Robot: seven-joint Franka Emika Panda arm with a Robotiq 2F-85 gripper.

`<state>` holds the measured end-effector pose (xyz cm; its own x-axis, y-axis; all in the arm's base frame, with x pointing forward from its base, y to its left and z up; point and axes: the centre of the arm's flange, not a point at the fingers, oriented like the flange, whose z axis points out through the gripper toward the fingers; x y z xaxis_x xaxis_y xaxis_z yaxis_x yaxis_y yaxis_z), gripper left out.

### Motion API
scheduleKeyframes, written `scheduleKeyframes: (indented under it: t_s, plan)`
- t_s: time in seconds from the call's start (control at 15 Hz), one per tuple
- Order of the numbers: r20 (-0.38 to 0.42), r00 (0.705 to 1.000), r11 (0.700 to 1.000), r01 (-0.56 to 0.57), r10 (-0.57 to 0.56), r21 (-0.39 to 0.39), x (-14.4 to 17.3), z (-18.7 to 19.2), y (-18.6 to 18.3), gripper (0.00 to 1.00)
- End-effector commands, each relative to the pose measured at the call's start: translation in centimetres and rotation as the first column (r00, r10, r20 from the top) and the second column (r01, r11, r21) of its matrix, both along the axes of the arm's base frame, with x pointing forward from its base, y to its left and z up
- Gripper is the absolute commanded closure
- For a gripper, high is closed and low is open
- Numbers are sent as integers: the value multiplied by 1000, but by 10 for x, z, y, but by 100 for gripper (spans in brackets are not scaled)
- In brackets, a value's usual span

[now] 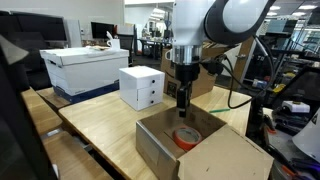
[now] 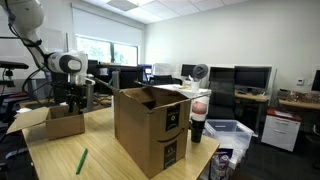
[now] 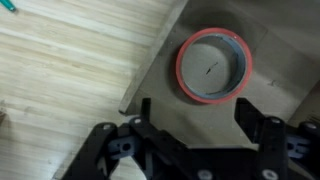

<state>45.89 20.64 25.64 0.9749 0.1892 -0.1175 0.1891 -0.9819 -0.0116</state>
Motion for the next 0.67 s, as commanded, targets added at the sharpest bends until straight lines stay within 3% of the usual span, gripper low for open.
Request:
scheduleKeyframes:
  t_s: [0.0, 0.6]
  plan:
    - [19, 998, 998, 57, -58, 27, -9, 31, -22, 0]
    - [36, 977, 978, 208, -209, 26, -18, 42, -84, 0]
